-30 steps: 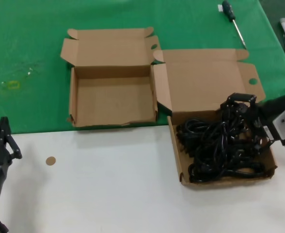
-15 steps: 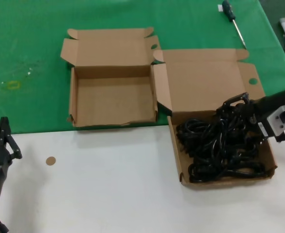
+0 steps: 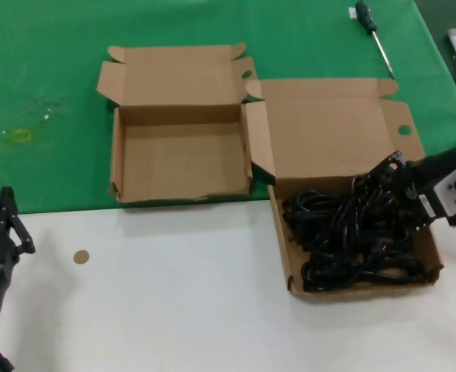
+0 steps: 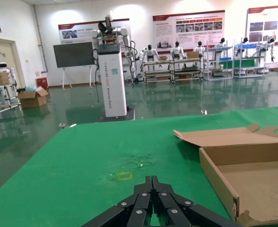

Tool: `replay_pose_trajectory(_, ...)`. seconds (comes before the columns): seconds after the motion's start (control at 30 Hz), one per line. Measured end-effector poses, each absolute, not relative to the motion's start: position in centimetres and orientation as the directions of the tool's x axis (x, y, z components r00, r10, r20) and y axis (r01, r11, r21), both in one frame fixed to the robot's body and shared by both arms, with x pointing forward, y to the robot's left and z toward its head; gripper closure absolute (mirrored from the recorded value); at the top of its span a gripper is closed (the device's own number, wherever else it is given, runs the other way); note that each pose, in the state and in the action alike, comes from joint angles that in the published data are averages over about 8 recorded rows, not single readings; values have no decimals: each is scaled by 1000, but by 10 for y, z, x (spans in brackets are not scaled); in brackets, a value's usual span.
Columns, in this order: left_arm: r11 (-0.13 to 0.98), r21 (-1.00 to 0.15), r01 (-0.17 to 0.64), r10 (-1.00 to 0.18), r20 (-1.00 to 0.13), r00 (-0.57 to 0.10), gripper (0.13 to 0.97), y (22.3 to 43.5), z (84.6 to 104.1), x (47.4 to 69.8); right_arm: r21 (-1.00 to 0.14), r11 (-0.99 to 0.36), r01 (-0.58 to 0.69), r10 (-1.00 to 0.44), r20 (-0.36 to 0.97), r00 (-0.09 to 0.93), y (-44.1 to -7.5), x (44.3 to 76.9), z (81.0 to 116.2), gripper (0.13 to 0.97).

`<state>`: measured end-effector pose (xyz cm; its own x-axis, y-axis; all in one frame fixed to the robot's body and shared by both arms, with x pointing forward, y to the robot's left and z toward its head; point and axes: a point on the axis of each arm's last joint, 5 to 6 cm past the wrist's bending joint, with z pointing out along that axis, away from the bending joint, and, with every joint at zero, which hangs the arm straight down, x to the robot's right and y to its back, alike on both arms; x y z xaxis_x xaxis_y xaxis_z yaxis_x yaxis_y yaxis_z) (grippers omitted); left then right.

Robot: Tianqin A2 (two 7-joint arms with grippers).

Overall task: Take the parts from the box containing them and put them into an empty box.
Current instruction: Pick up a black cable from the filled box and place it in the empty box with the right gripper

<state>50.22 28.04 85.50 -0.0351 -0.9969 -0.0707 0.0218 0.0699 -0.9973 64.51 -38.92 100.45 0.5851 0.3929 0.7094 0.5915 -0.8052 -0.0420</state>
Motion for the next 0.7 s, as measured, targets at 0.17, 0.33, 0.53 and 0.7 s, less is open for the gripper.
replay_pose_trajectory(0.17, 70, -997, 22, -997, -71, -35, 945, 280, 855, 502, -55, -809, 585, 380, 711, 592, -389, 642, 1008, 797)
replay_pose_trajectory(0.33, 70, -997, 22, -997, -71, -35, 945, 280, 855, 502, -78, -814, 576, 359, 712, 604, -389, 639, 1016, 815)
replay_pose_trajectory(0.53, 70, -997, 22, -997, -71, -35, 945, 280, 855, 502, -130, -826, 549, 311, 708, 635, -387, 636, 1027, 819)
replay_pose_trajectory(0.7, 70, -997, 22, -997, -71, -35, 945, 280, 855, 502, -194, -838, 511, 248, 698, 672, -381, 636, 1035, 821)
